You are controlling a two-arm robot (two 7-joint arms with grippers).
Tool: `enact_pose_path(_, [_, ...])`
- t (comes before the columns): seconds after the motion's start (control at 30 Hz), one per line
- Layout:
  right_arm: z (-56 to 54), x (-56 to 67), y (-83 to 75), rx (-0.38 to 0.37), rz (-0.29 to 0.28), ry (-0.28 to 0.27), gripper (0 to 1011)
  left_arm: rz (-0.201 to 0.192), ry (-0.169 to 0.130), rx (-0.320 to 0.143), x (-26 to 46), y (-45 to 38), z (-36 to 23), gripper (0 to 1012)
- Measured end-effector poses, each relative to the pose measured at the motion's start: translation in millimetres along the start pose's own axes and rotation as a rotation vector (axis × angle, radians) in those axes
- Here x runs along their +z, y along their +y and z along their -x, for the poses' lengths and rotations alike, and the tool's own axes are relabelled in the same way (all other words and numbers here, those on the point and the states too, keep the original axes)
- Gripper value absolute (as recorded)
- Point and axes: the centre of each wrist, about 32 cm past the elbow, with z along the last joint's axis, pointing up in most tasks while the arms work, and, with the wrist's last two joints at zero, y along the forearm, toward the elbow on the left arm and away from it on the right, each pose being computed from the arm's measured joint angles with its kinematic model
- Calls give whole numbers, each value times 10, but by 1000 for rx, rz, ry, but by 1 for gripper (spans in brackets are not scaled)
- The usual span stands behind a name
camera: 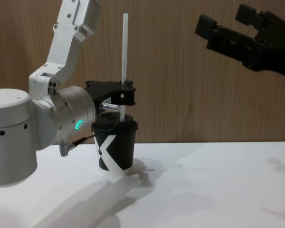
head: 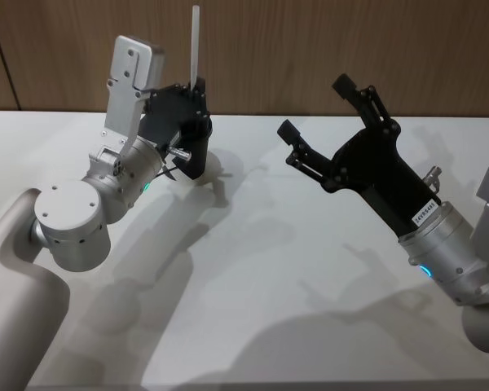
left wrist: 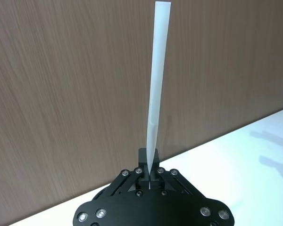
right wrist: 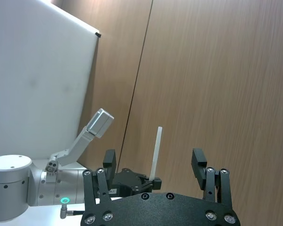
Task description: Pick up the straw with one hand, pass it to the other hand, and insert it into the cup.
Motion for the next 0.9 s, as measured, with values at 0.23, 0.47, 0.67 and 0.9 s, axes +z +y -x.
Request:
enact_pose_path(0.23, [0, 0, 0, 0, 0, 0, 1001, -8, 12, 7, -29, -3, 4, 10])
enact_pose_path(0.47, [0, 0, 0, 0, 0, 0, 1001, -11, 18, 11, -45, -4, 4, 30])
enact_pose_path(0.67, [0, 0, 0, 0, 0, 0, 1001, -12, 20, 13, -54, -6, 6, 240])
enact_pose_path(0.9, [0, 0, 0, 0, 0, 0, 1001, -12, 21, 14, -60, -5, 7, 460])
